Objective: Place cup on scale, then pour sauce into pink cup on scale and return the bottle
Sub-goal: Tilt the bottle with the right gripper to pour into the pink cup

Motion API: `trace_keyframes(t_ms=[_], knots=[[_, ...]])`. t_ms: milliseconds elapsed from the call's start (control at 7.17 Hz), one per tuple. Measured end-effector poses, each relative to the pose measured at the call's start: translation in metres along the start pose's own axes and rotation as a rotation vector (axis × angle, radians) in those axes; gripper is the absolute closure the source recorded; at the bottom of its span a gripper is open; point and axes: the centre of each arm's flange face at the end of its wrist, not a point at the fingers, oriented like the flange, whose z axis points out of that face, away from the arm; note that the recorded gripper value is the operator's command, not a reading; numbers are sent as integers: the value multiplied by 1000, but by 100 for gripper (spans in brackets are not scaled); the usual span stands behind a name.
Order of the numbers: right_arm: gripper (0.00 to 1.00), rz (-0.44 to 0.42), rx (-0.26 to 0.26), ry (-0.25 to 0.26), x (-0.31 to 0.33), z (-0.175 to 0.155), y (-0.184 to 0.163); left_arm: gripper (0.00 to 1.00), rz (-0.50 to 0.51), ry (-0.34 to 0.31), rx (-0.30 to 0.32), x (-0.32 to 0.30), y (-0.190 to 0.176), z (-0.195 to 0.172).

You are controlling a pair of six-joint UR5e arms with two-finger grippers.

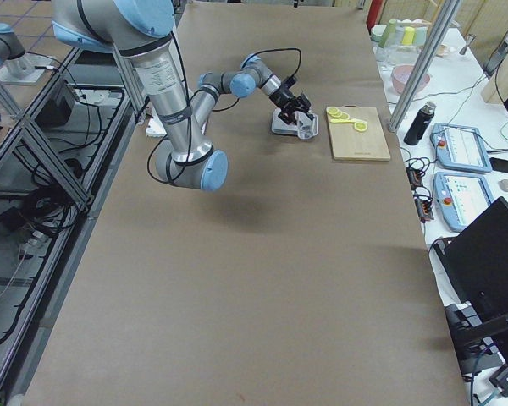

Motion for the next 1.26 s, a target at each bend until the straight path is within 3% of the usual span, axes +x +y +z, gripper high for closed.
trace_keyframes(t_ms=[558, 1256], knots=[[86, -100, -53, 58, -4, 1, 3, 2, -6, -1, 6, -3, 1, -3], [87, -179, -70, 108, -8, 4, 2, 2, -12, -2, 7, -5, 3, -5]])
